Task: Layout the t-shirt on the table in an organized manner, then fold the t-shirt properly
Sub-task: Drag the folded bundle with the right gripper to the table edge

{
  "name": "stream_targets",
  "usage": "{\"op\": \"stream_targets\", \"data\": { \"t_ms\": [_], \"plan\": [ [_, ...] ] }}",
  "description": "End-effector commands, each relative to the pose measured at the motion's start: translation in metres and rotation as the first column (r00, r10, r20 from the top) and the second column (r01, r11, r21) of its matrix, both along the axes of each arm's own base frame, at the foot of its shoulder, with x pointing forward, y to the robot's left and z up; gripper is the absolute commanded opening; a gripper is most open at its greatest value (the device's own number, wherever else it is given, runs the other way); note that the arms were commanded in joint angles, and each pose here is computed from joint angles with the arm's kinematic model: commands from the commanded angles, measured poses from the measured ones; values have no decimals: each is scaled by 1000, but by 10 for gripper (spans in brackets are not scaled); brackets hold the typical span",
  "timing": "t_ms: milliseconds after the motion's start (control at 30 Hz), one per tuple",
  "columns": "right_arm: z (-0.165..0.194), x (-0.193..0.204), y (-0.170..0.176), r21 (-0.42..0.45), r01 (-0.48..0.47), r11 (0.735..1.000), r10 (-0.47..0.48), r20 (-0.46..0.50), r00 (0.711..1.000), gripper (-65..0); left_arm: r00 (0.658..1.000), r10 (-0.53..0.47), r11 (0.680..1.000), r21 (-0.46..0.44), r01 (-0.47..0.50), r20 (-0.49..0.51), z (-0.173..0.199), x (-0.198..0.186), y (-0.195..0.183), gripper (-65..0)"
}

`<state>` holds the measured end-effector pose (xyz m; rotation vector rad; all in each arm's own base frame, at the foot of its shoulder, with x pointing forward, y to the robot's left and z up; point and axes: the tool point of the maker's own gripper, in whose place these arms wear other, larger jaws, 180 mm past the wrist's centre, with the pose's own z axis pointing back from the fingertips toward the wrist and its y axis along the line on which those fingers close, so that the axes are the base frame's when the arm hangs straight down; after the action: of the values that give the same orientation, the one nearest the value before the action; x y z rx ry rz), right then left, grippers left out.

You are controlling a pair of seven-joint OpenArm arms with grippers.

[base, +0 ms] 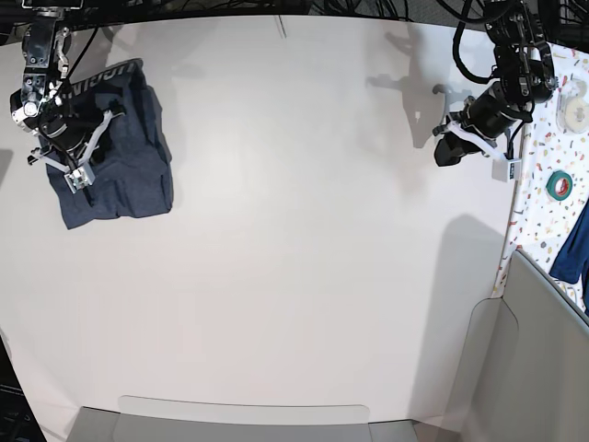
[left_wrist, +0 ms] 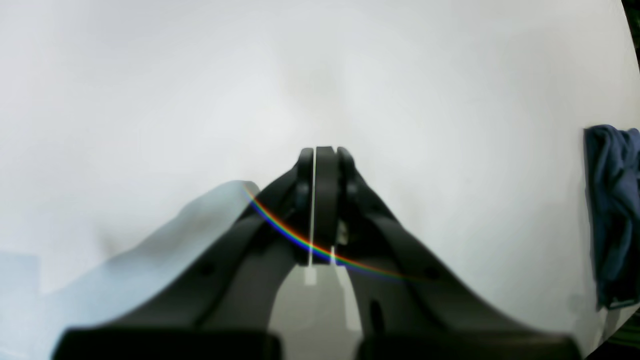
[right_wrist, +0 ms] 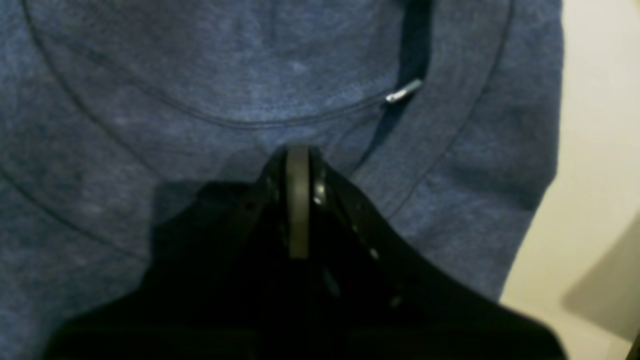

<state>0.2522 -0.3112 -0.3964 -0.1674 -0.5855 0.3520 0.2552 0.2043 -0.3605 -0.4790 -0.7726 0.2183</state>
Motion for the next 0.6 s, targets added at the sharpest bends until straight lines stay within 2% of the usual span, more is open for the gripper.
{"op": "stream_targets", "data": {
  "t_ms": [0,167,567],
  "plan": [
    [-21,-47,-50,-177,73,981,-111,-213,971,-650,999,-8,1000,3,7,36,10,5,1,-650],
    [-7,-54,-95,-225,151,962,-196,-191,962,-650,999,-7,1000,3,7,36,10,5,1,-650],
    [23,-67,-142,-295,239,925,-290,-143,946,-650,1000,-7,1000,-11,8,29,8,3,-4,-650]
  ]
}}
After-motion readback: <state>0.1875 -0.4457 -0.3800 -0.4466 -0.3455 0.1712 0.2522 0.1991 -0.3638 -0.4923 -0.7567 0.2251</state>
